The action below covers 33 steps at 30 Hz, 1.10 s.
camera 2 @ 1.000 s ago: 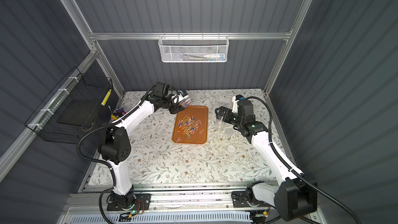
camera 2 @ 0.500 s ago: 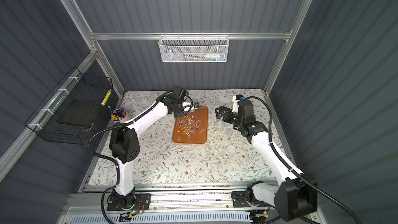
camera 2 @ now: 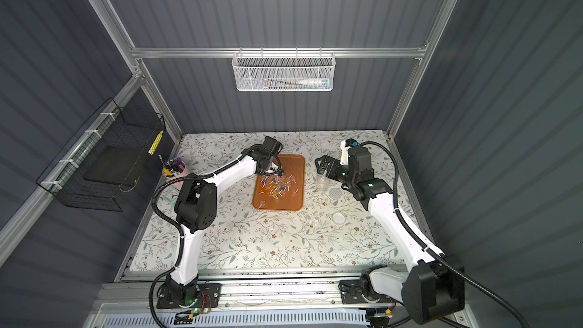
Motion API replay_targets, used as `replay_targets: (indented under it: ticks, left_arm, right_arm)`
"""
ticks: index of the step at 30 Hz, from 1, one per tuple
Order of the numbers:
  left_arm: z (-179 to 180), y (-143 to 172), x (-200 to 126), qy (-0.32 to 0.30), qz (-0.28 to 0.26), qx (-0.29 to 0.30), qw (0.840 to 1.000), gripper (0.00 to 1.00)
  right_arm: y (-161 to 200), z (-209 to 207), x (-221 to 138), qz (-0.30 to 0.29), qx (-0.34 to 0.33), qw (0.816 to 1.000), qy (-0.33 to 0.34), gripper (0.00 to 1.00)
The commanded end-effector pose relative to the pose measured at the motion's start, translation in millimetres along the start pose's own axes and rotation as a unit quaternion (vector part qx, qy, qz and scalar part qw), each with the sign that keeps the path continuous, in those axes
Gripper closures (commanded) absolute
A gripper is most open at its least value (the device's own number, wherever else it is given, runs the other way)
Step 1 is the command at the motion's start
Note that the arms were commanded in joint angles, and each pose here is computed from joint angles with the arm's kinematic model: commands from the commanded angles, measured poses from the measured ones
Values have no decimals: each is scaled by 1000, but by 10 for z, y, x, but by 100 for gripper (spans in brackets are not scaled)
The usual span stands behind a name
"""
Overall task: Pour the candies out of the jar
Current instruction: 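Pour the candies out of the jar onto the tray.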
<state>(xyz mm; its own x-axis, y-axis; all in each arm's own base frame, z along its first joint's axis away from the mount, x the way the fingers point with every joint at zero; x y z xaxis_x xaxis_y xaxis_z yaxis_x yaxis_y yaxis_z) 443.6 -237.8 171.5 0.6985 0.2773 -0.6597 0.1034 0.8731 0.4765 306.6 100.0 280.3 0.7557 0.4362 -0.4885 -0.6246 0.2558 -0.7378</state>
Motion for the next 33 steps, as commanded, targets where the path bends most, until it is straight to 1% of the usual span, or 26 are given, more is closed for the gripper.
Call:
replay_targets:
  ticks: [1,13,18,24,26,28,33]
  left_arm:
    - [114,3,-97,-27,1,30,999,100]
    - [159,-51,-110,-34,-17,6,999,100]
    - [133,-102,-129,-36,-20,6,999,100]
    - [128,-85,-177,-41,-19,11,999,100]
    - [185,-78,-224,-50,-34,-11,998,100]
    - [215,-65,-304,-35,-67,-40,996,100]
    - [253,30,-337,-38,-68,-73,994,100]
  right_arm:
    - [27,-31,4,-1,2,1000,2,1]
    - [32,-39,6,0,0,1000,5,1]
    - [22,-27,-12,-2,-1,1000,3,1]
    - [1,-15,-27,-6,-2,1000,2,1]
    - [1,-11,-27,-5,-1,1000,0,1]
    - [1,-8,-30,-5,0,1000,-1,1]
    - [-8,0,-73,-9,-5,1000,1,1]
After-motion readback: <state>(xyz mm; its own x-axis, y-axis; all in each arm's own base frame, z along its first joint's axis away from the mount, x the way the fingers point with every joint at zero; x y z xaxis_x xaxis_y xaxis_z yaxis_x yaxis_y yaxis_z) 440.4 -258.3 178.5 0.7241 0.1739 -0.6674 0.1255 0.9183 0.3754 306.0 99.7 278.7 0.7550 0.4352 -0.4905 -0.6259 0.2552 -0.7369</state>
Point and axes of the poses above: each gripper's point midway between its finger pads, its own x axis out along the fingers, its own z axis along the line the jaws close on, y = z × x, the point moved 8 cm from there along -x, back along the fingers, and after that the axes turned 8 degrees about -x, right-handed, at the moved point
